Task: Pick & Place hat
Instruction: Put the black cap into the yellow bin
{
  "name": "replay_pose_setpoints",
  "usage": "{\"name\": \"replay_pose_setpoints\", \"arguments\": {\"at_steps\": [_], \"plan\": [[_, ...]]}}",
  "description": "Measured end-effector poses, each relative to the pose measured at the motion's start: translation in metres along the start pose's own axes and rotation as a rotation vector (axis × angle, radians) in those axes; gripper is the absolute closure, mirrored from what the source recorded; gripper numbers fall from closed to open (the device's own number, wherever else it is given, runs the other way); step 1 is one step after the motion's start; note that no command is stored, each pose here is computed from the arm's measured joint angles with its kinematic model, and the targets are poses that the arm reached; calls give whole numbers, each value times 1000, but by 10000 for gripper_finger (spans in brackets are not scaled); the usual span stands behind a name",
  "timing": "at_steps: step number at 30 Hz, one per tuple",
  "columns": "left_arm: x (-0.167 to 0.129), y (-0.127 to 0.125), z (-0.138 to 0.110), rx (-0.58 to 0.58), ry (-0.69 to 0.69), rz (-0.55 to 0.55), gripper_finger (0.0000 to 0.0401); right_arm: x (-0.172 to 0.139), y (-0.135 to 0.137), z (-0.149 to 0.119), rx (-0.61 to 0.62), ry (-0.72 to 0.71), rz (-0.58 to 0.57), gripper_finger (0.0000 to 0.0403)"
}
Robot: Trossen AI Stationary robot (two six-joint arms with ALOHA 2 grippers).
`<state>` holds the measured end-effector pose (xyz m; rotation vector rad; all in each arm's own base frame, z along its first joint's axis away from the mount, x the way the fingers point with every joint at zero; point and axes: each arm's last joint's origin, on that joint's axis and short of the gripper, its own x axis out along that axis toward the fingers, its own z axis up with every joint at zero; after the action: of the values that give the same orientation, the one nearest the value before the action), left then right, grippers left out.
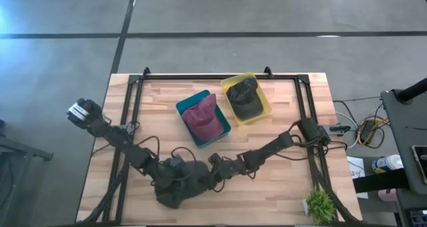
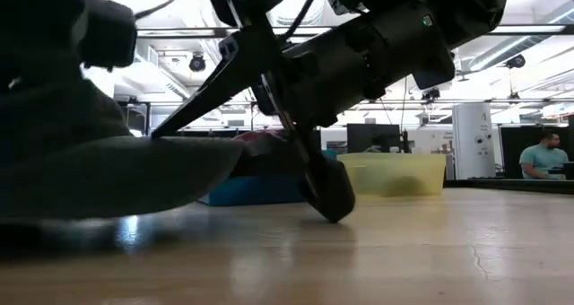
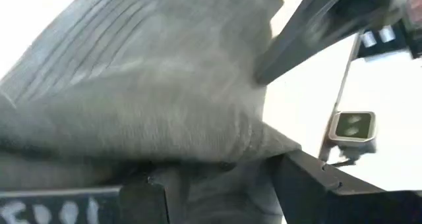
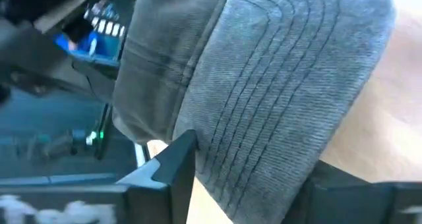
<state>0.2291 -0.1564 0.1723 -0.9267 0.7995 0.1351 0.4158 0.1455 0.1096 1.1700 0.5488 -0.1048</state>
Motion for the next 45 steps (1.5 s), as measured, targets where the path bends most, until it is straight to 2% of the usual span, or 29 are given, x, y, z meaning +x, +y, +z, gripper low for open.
{"name": "replay_pose_setpoints", "arguments": {"at_steps": [3, 7, 10, 12, 16, 19, 24, 27, 30, 35, 40, 42, 45], "plan": [[-5, -11, 7, 9, -22, -31, 215, -4, 7, 2, -85, 9, 30, 284], [-20, -33, 14, 18, -5, -65, 215, -23, 31, 10, -228, 0, 60, 339], [-44, -53, 21, 22, 11, -77, 215, -46, 46, 18, -420, -25, -18, 383], [-64, -67, 26, 30, 15, -77, 215, -65, 56, 21, -579, -52, -100, 387], [-108, -93, 33, 49, 30, -123, 215, -116, 81, 29, -942, -94, -301, 388], [-140, -107, 39, 57, -64, -137, 215, -151, 98, 26, -1277, -73, -470, 389], [-179, -121, 51, 66, -316, -105, 215, -197, 133, -1, -1830, -79, -718, 389], [-186, -125, 56, 78, -404, -100, 215, -210, 138, -26, -2147, -69, -905, 389], [-180, -126, 60, 93, -450, -62, 215, -218, 132, -49, -2374, 5, -952, 389], [-144, -121, 64, 111, -462, 52, 215, -224, 109, -83, -2567, 108, -889, 389], [-91, -122, 73, 125, -385, 101, 215, -209, 80, -106, -2676, 290, -790, 389], [-63, -125, 75, 158, -342, 89, 215, -199, 71, -113, -2696, 359, -760, 389], [-25, -131, 80, 202, -286, 7, 215, -185, 61, -123, -2713, 396, -768, 390]]}}
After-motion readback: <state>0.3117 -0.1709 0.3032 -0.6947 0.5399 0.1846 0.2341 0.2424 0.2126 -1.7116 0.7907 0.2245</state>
